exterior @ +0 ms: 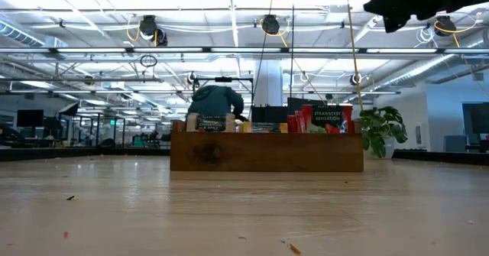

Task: Pick & Place Tea
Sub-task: Return to Home Position

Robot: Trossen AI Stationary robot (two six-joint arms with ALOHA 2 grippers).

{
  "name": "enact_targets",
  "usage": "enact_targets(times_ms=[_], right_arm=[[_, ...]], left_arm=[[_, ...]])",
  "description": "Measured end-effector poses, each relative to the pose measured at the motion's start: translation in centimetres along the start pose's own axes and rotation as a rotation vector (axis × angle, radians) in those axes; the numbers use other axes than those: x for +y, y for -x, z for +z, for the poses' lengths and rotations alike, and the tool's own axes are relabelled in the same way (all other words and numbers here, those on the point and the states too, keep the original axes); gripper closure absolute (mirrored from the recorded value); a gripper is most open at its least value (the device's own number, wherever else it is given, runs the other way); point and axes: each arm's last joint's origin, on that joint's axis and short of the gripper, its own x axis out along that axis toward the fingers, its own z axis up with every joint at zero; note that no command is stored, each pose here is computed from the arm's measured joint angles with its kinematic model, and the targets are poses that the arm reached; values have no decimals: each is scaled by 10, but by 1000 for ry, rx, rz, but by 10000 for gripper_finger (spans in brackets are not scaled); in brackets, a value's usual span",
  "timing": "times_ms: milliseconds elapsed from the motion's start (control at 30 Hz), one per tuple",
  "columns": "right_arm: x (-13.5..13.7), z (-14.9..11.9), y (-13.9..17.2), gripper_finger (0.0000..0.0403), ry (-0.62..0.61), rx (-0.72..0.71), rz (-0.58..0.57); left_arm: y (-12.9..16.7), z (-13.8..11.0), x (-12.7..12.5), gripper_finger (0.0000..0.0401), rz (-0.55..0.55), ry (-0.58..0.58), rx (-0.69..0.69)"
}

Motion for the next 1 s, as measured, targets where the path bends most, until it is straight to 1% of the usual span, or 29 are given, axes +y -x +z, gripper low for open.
enact_targets(times_ms=[100,200,367,500,567,700,800,900,933,1000], right_arm=[[-2,-3,10,403,-4,-62,-4],[-3,-9,18,403,-12,-105,-7],[-1,-34,20,403,-44,-105,0],[0,-49,18,403,-65,-193,-5],[0,-54,19,403,-63,-218,-16],[-4,-60,23,403,-68,-232,-53],[-6,-65,27,403,-72,-249,-69],[-7,-81,25,403,-70,-241,-88],[-7,-86,25,403,-73,-241,-97],[-9,-84,27,403,-87,-281,-116]], left_arm=[[11,-26,-8,366,88,-33,-86],[17,-56,-16,366,168,-13,-156],[15,-101,-36,366,162,55,-278],[9,-128,-50,366,119,58,-383],[7,-138,-54,366,109,37,-381],[5,-154,-61,366,102,35,-357],[5,-164,-66,366,66,75,-317],[2,-176,-71,366,38,126,-268],[0,-181,-73,366,34,143,-273],[-4,-189,-77,366,36,165,-299]])
